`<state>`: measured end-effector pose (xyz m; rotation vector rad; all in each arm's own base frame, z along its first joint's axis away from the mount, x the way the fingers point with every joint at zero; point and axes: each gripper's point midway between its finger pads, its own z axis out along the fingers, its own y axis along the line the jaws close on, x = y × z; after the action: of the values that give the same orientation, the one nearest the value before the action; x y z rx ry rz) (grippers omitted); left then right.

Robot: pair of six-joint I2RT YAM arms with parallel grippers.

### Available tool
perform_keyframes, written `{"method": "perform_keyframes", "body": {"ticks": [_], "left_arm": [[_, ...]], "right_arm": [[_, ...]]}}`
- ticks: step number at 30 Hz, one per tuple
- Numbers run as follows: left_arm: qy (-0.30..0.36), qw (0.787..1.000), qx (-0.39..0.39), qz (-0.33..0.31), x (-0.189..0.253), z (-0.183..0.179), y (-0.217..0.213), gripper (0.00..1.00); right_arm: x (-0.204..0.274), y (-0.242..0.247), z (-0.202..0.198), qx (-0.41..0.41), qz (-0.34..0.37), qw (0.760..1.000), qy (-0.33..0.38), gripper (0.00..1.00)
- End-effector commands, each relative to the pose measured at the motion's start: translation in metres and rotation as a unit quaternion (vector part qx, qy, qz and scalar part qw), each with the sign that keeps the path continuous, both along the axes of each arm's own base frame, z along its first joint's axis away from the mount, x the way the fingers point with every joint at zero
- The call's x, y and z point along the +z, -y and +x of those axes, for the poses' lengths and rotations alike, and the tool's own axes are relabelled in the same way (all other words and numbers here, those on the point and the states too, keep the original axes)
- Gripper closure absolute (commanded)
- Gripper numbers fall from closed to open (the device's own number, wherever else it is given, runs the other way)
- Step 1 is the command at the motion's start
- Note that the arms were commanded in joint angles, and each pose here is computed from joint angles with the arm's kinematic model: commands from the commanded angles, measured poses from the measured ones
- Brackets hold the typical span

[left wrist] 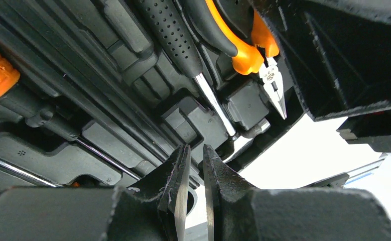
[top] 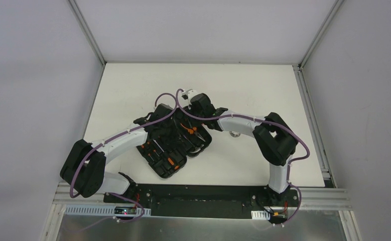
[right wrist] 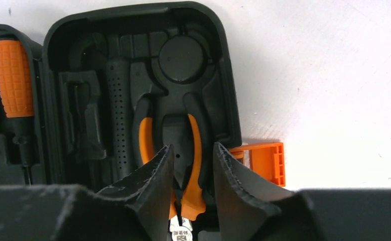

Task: Pack the tool kit
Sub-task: Adjust the pliers in the toolbox.

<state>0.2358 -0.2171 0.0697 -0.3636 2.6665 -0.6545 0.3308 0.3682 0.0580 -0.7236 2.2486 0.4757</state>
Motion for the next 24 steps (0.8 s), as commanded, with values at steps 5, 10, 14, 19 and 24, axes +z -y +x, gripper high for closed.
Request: {"method": "perform_keyframes", "body": {"ticks": [5,10,14,19,24], "left_arm": [[0.039,0.999,0.013,-0.002,0.025,0.021,-0.003,0.83],[0.042,0.999,0.021,-0.001,0.028,0.032,-0.006,0.83],[0.042,0.999,0.02,0.003,0.027,0.034,-0.007,0.83],[0.036,0.999,0.018,0.003,0.023,0.033,-0.007,0.83],[0.031,0.999,0.017,0.007,0.019,0.032,-0.008,0.83]], "right_arm": [[0.019,0.015,-0.019,0.009,0.0,0.999,-0.032,0.57],[0.023,0.048,0.001,-0.072,-0.004,0.997,-0.026,0.58],[-0.002,0.068,-0.004,-0.109,-0.031,0.991,-0.065,0.6],[-0.027,0.078,-0.029,-0.134,-0.033,0.983,-0.117,0.64],[-0.026,0.069,-0.077,-0.117,-0.025,0.98,-0.159,0.73]]}}
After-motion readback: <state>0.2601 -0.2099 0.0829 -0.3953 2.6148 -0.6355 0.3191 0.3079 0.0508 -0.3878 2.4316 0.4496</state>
